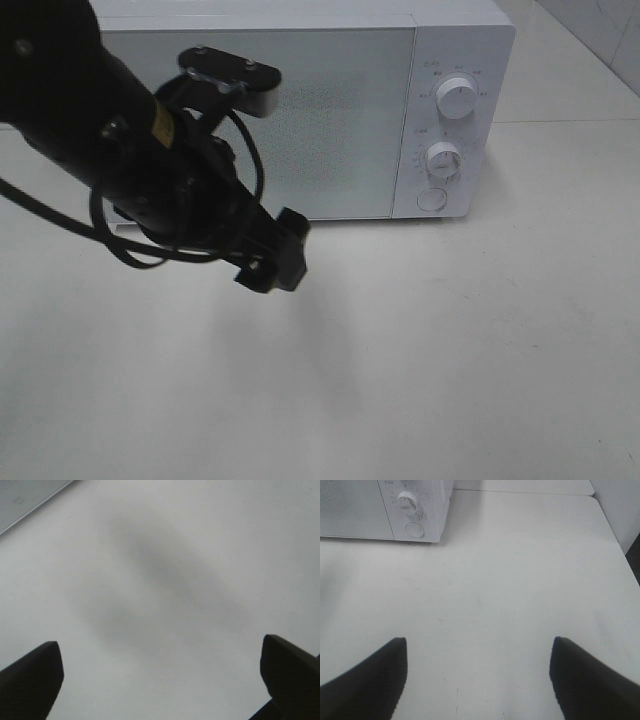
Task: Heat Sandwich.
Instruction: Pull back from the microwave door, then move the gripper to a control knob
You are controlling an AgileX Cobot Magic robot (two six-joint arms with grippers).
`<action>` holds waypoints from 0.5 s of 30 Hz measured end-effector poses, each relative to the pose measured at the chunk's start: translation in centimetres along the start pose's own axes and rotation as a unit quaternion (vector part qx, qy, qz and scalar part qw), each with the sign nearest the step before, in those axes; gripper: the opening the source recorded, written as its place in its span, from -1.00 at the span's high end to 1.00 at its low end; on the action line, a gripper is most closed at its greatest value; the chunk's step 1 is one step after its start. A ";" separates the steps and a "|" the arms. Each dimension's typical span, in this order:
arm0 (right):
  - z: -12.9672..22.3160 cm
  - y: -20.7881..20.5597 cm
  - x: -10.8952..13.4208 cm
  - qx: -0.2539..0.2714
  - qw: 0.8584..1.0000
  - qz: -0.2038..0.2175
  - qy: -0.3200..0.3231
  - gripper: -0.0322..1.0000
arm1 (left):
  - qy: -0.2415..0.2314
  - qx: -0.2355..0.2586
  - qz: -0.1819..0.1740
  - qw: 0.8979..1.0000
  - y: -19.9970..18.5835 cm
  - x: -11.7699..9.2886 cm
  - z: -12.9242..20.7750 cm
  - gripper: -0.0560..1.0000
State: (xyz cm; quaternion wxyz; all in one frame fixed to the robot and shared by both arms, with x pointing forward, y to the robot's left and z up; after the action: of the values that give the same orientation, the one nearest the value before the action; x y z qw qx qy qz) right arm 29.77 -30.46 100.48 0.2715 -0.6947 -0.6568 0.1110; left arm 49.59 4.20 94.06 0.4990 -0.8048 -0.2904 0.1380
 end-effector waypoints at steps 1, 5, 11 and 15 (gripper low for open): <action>0.0 0.0 0.0 0.000 1.000 0.000 0.000 -0.54 | -0.008 0.002 -0.004 1.000 -0.4 0.7 0.2 -0.98; 0.0 0.0 0.0 0.000 1.000 0.000 0.000 -0.54 | -0.051 0.006 -0.027 0.998 -2.2 4.0 1.2 -0.98; 0.0 0.0 0.0 0.000 1.000 0.000 0.000 -0.54 | -0.104 0.014 -0.062 0.992 -5.8 8.5 3.5 -0.98; 0.0 0.0 0.0 0.000 1.000 0.000 0.000 -0.54 | -0.143 0.017 -0.087 0.986 -8.2 11.1 5.4 -0.98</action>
State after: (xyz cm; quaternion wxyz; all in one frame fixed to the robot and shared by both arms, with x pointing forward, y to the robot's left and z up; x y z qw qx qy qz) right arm 29.77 -30.46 100.48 0.2715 -0.6947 -0.6568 0.1110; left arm 52.94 17.52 99.54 0.4763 -0.7398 -0.4249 0.2128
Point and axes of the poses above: a point on each arm's last joint axis where the gripper is mounted, y pointing out along that axis toward the gripper, x along the wrist's bending axis when the last joint is at zero, z = x × y, the point moved 8 cm from there along y, pointing out along that axis toward the gripper, and after that the axes turned 15 degrees about y, right-handed, at the moved point
